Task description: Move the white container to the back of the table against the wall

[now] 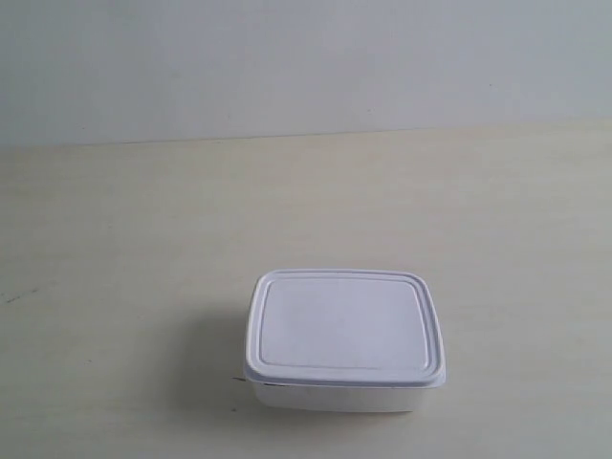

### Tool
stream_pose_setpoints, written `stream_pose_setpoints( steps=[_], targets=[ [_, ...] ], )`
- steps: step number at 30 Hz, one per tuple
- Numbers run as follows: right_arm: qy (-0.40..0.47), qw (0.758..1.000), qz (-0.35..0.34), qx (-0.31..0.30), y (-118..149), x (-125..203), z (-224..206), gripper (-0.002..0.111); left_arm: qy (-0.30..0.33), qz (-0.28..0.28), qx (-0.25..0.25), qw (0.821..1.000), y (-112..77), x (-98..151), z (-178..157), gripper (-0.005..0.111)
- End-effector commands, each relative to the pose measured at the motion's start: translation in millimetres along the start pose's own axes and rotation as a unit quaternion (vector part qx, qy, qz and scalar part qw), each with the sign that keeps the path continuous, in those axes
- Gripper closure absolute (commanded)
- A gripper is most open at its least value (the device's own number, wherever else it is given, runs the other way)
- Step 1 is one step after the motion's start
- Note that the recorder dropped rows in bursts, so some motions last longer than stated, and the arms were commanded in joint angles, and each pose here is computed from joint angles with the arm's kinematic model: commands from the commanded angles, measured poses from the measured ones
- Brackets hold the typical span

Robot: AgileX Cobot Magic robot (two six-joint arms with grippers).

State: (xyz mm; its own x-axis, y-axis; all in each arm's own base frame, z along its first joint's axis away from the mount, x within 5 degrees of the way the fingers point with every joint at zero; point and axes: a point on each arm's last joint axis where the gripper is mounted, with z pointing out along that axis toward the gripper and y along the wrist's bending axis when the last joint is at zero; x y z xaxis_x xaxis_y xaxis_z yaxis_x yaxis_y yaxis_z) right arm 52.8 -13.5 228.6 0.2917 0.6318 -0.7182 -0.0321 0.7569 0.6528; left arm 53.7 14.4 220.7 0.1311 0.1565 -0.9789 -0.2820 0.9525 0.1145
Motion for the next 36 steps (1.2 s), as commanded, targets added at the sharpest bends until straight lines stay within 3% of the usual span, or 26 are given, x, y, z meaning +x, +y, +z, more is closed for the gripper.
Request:
stream_pose_setpoints(
  steps=[1, 7, 9, 13, 17, 21, 23, 27, 31, 33, 36],
  targets=[
    [-0.01, 1.0, 0.008, 0.002, -1.1, -0.7, -0.7, 0.108, -0.025, -0.025, 0.001, 0.999, 0.0, -4.6, -0.5, 0.107],
    [-0.001, 0.994, 0.108, 0.002, -1.2, 0.8, -0.6, 0.108, -0.041, -0.11, 0.006, 0.993, -0.2, -8.2, 2.0, 0.107],
    [0.003, 0.992, 0.125, 0.003, -1.2, 1.7, -0.6, 0.108, -0.043, -0.174, 0.012, 0.984, -0.5, -9.3, 5.0, 0.107],
    [0.047, 0.991, 0.125, 0.012, -1.7, 9.9, -1.1, 0.108, -0.047, -0.275, 0.02, 0.96, -0.9, -11.0, 9.3, 0.107],
    [0.059, 0.995, 0.082, 0.008, -1.3, 11.8, -1.3, 0.108, -0.046, -0.338, 0.025, 0.94, -1.1, -11.3, 11.0, 0.107],
    [0.093, 0.995, 0.04, 0.012, -2.2, 18.0, -2.3, 0.108, -0.049, -0.38, 0.029, 0.923, -1.1, -12.2, 11.4, 0.107],
    [0.106, 0.994, 0.039, 0.015, -2.6, 20.2, -2.7, 0.108, -0.051, -0.415, 0.032, 0.908, -1.1, -12.9, 11.3, 0.107],
    [0.116, 0.992, 0.039, 0.013, 1.1, 18.2, -2.8, 0.108, -0.051, -0.427, 0.033, 0.902, -1.1, -12.9, 11.3, 0.107],
    [0.118, 0.992, 0.04, 0.014, 0.9, 18.7, -2.9, 0.108, -0.05, -0.473, 0.036, 0.879, -1.1, -13.2, 11.3, 0.107],
    [0.123, 0.992, 0.041, 0.005, 2.0, 19.0, -3.0, 0.108, -0.049, -0.495, 0.038, 0.866, -1.1, -13.2, 11.3, 0.107],
    [0.133, 0.991, 0.02, -0.024, 5.1, 19.2, -3.2, 0.108, -0.049, -0.504, 0.038, 0.861, -1.1, -13.2, 11.3, 0.107]
  ],
)
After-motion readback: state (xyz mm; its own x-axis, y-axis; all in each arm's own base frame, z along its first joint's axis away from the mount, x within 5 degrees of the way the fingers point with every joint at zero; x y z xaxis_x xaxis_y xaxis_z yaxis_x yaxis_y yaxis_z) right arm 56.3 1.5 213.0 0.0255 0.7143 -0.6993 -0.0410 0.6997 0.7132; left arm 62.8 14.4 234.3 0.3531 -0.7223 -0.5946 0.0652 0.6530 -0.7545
